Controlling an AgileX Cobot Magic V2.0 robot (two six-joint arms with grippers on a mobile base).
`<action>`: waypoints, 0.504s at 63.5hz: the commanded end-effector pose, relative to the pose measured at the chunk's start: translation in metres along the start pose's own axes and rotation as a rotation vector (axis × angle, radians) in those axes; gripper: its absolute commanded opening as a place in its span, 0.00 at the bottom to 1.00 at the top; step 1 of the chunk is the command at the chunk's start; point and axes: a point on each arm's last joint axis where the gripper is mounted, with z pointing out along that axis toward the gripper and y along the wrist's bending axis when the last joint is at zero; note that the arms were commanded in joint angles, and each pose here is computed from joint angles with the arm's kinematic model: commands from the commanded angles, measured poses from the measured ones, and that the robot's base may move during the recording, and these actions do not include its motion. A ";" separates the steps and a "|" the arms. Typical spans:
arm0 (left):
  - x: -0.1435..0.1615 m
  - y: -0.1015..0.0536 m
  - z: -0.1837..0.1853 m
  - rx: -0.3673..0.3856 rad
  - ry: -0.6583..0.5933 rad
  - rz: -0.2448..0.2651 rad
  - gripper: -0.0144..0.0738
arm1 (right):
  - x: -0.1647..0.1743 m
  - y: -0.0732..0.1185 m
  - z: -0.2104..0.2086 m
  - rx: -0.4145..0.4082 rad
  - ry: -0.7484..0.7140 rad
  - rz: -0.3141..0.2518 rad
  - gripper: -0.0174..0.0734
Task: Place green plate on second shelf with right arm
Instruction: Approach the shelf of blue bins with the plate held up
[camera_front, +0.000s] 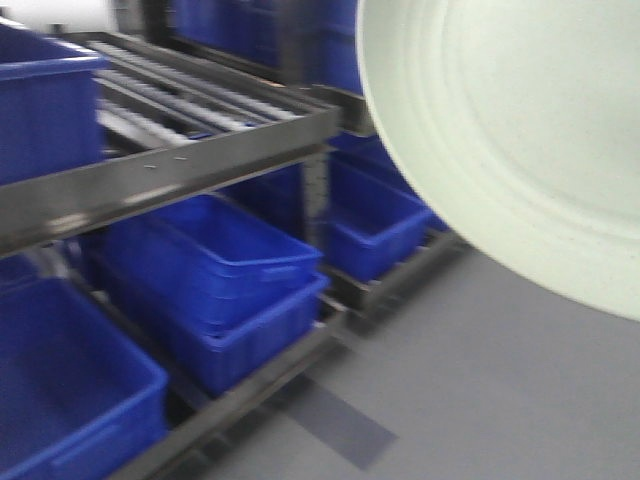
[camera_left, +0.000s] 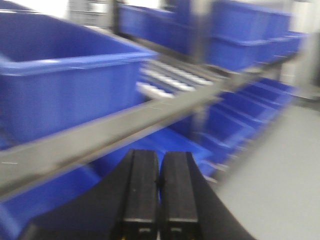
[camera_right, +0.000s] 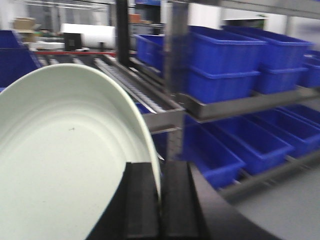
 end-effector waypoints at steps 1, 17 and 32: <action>0.005 0.000 0.000 0.007 -0.058 -0.007 0.31 | -0.015 0.005 0.000 -0.051 -0.058 -0.005 0.23; 0.005 0.000 0.000 0.007 -0.058 -0.007 0.31 | -0.013 0.002 0.000 -0.025 -0.043 -0.005 0.23; 0.005 0.000 0.000 0.007 -0.058 -0.007 0.31 | -0.012 0.000 0.000 0.003 -0.027 -0.005 0.23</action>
